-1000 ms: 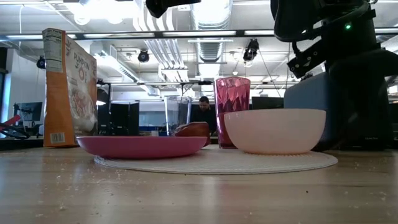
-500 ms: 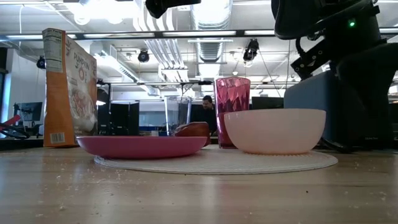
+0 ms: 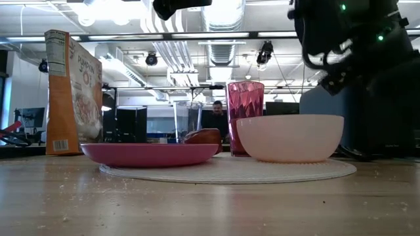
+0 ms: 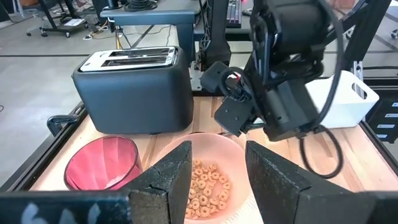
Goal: Arrange a breakfast setting
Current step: Put the blue spoon on the right side of the white place mat
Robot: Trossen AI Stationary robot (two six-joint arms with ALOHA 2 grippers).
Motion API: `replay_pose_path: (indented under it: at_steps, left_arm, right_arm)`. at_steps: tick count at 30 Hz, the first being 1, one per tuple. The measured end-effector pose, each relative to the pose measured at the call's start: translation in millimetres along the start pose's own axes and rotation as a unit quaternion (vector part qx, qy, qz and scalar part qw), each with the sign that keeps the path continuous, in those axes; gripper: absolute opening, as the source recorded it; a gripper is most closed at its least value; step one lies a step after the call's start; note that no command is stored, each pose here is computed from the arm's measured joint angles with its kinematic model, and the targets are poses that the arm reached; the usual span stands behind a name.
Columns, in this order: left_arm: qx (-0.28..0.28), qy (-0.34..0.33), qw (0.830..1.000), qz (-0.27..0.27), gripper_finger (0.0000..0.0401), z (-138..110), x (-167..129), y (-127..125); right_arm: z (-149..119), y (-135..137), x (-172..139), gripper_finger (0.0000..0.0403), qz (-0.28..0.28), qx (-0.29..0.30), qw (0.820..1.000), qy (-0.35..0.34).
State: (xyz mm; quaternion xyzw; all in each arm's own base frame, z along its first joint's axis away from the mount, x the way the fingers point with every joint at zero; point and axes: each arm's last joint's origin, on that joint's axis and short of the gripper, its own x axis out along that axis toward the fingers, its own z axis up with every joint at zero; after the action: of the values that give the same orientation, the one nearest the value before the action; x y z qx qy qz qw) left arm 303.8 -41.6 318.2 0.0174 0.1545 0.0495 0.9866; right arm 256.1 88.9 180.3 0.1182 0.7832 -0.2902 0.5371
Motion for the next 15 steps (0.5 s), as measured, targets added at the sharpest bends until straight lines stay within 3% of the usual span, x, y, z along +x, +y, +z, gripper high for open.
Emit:
replay_pose_path:
  at_steps: [7,15]
  left_arm:
    - [0.002,0.007,1.0,0.0,0.0134,-1,0,0]
    - [0.003,0.011,1.0,0.0,0.0134,-2,0,0]
  right_arm:
    - [-5,-5,27,0.0009,-0.012,0.015,0.999,0.043]
    - [-2,0,50,0.0009,0.029,0.02,0.999,0.027]
